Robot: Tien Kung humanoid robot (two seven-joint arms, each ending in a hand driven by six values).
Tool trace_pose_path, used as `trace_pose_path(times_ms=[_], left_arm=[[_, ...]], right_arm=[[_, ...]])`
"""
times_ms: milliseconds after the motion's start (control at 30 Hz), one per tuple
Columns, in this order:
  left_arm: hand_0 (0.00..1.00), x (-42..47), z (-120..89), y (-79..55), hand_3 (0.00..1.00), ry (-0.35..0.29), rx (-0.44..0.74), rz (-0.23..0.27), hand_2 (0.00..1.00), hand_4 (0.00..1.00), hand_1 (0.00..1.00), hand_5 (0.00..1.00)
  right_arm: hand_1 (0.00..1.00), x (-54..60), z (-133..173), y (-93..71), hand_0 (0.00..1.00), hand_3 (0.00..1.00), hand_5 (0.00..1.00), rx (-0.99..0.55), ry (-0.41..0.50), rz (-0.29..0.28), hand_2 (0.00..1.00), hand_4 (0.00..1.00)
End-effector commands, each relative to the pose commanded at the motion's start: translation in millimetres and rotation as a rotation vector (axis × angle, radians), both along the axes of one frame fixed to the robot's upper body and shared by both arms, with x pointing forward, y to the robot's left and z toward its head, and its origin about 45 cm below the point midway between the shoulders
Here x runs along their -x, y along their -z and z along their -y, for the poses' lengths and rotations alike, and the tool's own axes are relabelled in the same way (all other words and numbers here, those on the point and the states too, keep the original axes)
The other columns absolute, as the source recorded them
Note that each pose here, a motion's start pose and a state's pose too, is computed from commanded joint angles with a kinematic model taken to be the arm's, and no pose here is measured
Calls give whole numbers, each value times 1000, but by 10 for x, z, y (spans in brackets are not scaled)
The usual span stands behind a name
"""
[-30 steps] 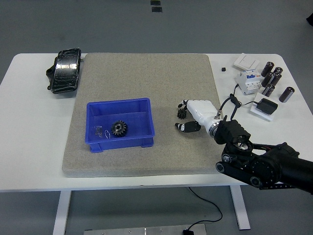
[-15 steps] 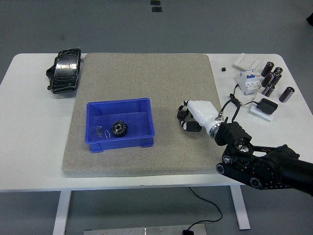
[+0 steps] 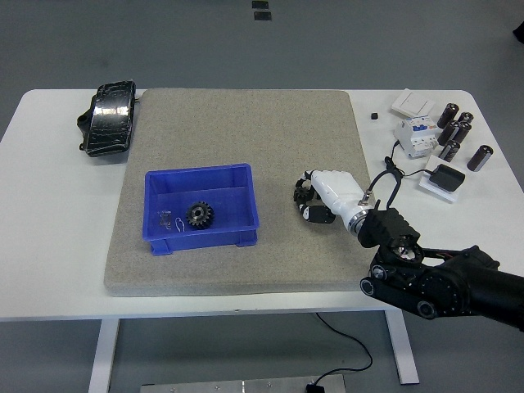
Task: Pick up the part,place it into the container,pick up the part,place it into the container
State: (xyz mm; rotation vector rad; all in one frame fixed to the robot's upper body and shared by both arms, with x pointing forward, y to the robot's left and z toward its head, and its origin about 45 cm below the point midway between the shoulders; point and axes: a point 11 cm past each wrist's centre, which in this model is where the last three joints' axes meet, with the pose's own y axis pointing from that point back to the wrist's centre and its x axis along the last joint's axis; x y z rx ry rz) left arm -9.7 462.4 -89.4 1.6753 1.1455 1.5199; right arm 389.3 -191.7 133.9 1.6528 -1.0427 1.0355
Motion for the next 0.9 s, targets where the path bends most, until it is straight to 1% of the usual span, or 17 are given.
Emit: trace_pose_path(times_ms=[167, 333, 400, 433, 500, 567, 600, 767, 800, 900], left_arm=[[681, 0, 2, 1, 554, 0, 0, 1, 605, 544, 663, 515], [681, -10, -5, -2, 554, 0, -2, 3, 606, 542, 663, 517], [681, -15, -6, -2, 554, 1, -2, 4, 606, 542, 663, 517], [681, -19, -4, -2, 554, 2, -1, 4, 606, 543, 663, 521], [681, -22, 1, 0, 554, 3, 0, 3, 606, 543, 663, 521], [681, -20, 6, 2, 554, 3, 0, 2, 606, 543, 663, 521], [681, -19, 7, 2, 554, 3, 0, 1, 607, 544, 663, 528], [681, -21, 7, 1, 554, 4, -1, 0, 607, 544, 663, 528], [681, -24, 8, 1, 554, 4, -1, 1, 608, 543, 663, 529], [681, -35, 11, 3, 554, 5, 0, 4, 608, 543, 663, 529]], right_arm=[[473, -16, -8, -94, 357, 671, 200, -18, -1, 28, 442, 564], [474, -13, -89, -233, 359, 671, 200, -41, -25, 67, 440, 564], [474, -18, -110, -258, 359, 671, 200, -41, -32, 74, 440, 564], [507, -25, -111, -265, 370, 677, 237, -36, -34, 77, 524, 584], [507, -39, -97, -267, 370, 677, 237, -25, -32, 75, 524, 584], [507, -58, -61, -264, 370, 677, 237, -1, -23, 61, 524, 584], [681, -67, -47, -268, 414, 863, 490, 7, -18, 58, 851, 873], [681, -117, -8, -330, 414, 863, 490, 15, 3, 67, 851, 873], [701, -121, -8, -337, 396, 909, 559, 16, 4, 68, 923, 941], [701, -119, -15, -343, 396, 909, 559, 18, 3, 65, 923, 941]])
